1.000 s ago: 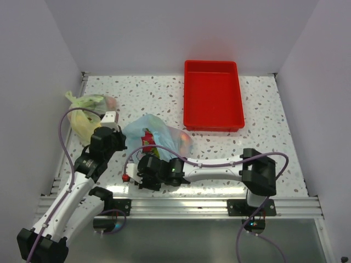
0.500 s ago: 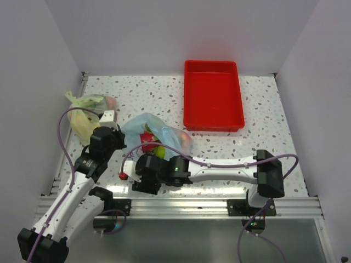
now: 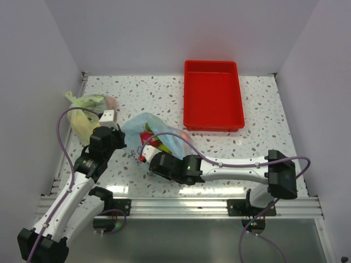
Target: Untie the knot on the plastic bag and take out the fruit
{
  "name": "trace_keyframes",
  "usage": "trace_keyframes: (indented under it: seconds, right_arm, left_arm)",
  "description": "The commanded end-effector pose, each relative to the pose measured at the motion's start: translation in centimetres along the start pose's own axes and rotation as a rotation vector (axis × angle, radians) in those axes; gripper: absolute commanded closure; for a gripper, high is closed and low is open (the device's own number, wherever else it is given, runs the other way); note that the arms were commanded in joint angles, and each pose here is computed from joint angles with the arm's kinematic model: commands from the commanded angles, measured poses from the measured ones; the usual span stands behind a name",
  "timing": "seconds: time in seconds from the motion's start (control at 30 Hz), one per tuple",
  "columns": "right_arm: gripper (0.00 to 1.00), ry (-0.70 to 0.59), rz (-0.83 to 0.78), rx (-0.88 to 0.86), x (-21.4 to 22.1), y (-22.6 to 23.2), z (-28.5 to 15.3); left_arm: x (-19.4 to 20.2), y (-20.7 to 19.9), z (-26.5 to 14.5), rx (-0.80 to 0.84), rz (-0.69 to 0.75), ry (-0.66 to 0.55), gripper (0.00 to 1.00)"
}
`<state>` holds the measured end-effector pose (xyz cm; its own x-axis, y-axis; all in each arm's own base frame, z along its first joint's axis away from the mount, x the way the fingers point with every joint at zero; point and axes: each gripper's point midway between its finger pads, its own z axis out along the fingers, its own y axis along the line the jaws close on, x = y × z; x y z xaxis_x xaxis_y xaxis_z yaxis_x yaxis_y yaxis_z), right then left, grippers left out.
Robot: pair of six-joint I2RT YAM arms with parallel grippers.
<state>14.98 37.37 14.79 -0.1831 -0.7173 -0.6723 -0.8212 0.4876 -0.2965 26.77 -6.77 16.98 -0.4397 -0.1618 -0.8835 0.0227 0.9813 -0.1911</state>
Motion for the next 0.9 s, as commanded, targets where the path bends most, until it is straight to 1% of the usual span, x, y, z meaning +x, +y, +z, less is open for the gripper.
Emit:
trace_keyframes:
  seconds: [0.0,0.03,0.1,0.13,0.2,0.23,0.27,0.33,0.4,0.5,0.53,0.6,0.63,0.7,0.73,0.77,0.83,0.87]
  right_arm:
    - [0.55,0.087,0.080,0.093,4.4,-1.3,0.3]
    - [0.54,0.124,0.084,0.090,6.5,-1.0,0.4]
    - [0.46,0.129,0.136,0.087,7.7,-1.0,-0.1]
    - [0.29,0.157,0.139,0.082,9.3,-0.8,-0.2]
    - [0.15,0.175,0.162,0.072,10.4,-0.6,-0.4]
    - [0.06,0.203,0.157,0.070,11.4,-0.5,-0.4]
    - [0.03,0.217,0.156,0.065,11.9,-0.3,-0.4]
    - [0.01,0.243,0.160,0.065,12.8,-0.1,-0.2]
    - [0.01,0.227,0.168,0.053,12.2,0.0,-0.4]
    - [0.01,0.160,0.187,0.002,9.7,0.3,-1.4]
    - [0.01,0.107,0.209,-0.014,7.6,0.0,-2.3]
    - [0.02,0.053,0.216,-0.034,5.6,-0.2,-3.4]
    - [0.02,0.008,0.231,-0.045,3.7,-0.5,-4.2]
    - [0.05,-0.037,0.231,-0.051,1.9,-0.9,-5.0]
    - [0.06,-0.072,0.239,-0.055,0.4,-1.1,-5.3]
    - [0.07,-0.084,0.235,-0.055,-0.1,-1.1,-5.2]
    - [0.14,-0.130,0.235,-0.053,-1.9,-1.1,-5.0]
    - [0.17,-0.121,0.222,-0.053,-1.9,-0.7,-4.2]
  left_arm:
    - [-1.7,-0.5,0.0,0.027,0.005,-0.058,1.00]
    - [-1.6,-0.6,0.0,0.031,0.008,-0.054,1.00]
    - [-1.5,-0.8,0.1,0.040,0.011,-0.048,1.00]
    - [-1.4,-0.8,0.2,0.043,0.013,-0.046,1.00]
    - [-1.3,-1.0,0.4,0.054,0.018,-0.036,1.00]
    - [-1.1,-1.0,0.5,0.055,0.021,-0.028,1.00]
    - [-1.0,-1.1,0.6,0.058,0.022,-0.021,1.00]
    - [-0.8,-1.2,0.6,0.065,0.023,-0.013,1.00]
    - [-0.6,-1.5,0.4,0.082,0.025,-0.002,1.00]
    - [-0.2,-1.7,-0.1,0.103,0.024,0.008,1.00]
    - [-0.1,-1.8,-0.2,0.107,0.022,0.011,1.00]
    - [0.2,-1.8,-0.6,0.113,0.022,0.020,1.00]
    - [0.4,-1.8,-0.7,0.119,0.022,0.030,1.00]
    - [0.8,-1.9,-1.1,0.130,0.018,0.042,1.00]
    - [0.8,-2.1,-1.2,0.138,0.011,0.037,1.00]
    - [0.5,-2.1,-1.4,0.144,0.010,0.018,1.00]
    - [0.4,-2.1,-1.4,0.145,0.012,0.010,1.00]
    - [0.4,-2.0,-1.3,0.139,0.011,0.011,1.00]
